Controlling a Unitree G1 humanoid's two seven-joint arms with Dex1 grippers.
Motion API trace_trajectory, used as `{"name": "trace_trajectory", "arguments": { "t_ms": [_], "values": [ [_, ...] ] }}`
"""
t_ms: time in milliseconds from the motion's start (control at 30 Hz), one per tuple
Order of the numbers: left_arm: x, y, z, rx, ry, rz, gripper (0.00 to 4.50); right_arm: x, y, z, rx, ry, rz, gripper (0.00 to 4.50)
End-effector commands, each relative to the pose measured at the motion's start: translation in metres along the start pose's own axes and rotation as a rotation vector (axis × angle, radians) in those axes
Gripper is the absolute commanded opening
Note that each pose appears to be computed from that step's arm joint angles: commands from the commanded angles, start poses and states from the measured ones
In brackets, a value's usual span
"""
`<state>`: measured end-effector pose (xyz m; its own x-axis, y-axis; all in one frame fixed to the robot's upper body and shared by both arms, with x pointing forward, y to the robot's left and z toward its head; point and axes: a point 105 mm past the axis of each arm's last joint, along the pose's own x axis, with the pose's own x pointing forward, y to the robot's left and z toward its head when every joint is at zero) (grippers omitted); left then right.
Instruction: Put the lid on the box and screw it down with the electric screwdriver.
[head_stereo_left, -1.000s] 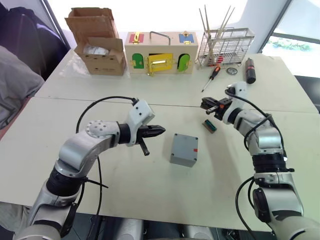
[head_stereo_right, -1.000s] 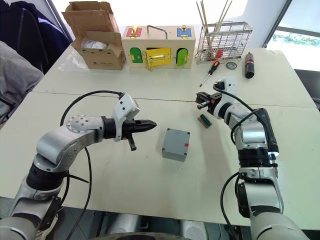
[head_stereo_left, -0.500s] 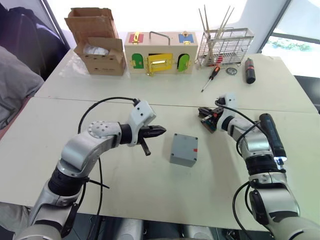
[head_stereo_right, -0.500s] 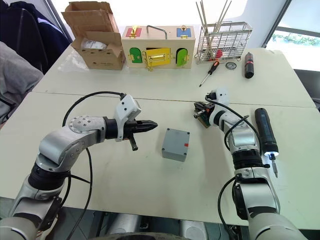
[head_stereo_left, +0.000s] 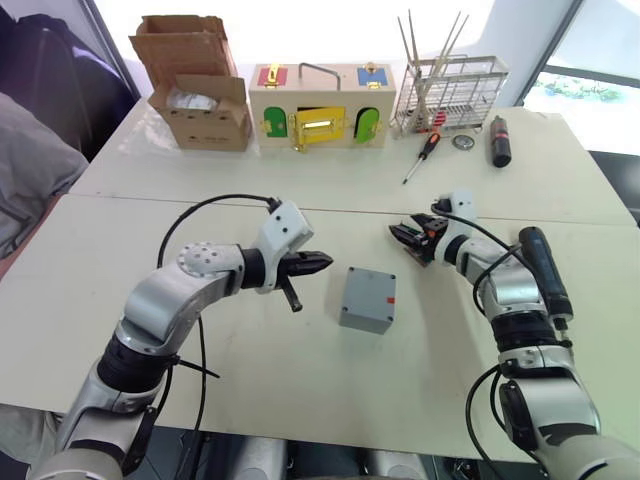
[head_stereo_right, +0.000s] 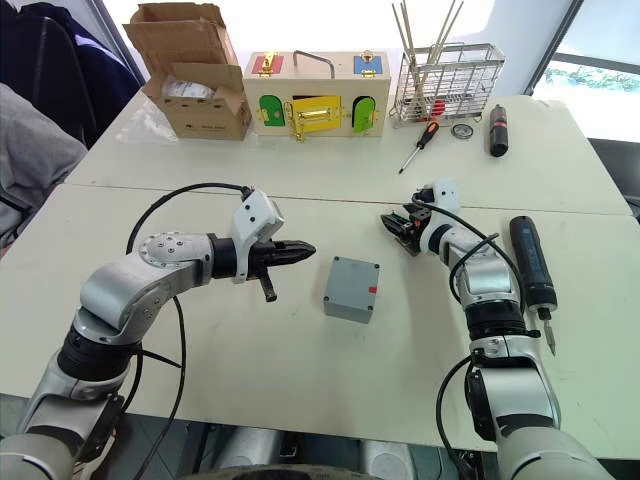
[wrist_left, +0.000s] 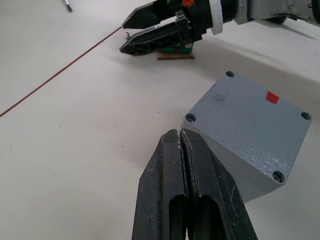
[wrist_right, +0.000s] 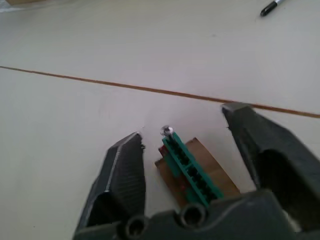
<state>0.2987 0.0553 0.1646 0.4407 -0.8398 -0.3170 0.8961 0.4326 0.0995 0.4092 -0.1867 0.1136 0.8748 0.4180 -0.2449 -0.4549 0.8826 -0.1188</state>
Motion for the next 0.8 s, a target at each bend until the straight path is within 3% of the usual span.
{"name": "trace_trajectory", "arguments": {
  "t_ms": [33,600,700,800],
  "values": [
    [-0.001,-0.002,0.009,0.036,-0.030,-0.005,0.00,-0.005,-0.004,0.013,-0.017,-0.042,-0.012,2.77],
    [0.001,-0.006,0.005,0.033,-0.023,-0.017,0.00,-0.008,0.007,0.029,-0.015,-0.092,0.033,2.77],
    [0.001,-0.007,0.005,0.033,-0.024,-0.017,0.00,-0.007,0.005,0.024,-0.024,-0.070,0.023,2.16],
    [0.001,-0.006,0.005,0.032,-0.024,-0.016,0.00,-0.007,0.006,0.023,-0.023,-0.066,0.023,0.86]
  ]
}}
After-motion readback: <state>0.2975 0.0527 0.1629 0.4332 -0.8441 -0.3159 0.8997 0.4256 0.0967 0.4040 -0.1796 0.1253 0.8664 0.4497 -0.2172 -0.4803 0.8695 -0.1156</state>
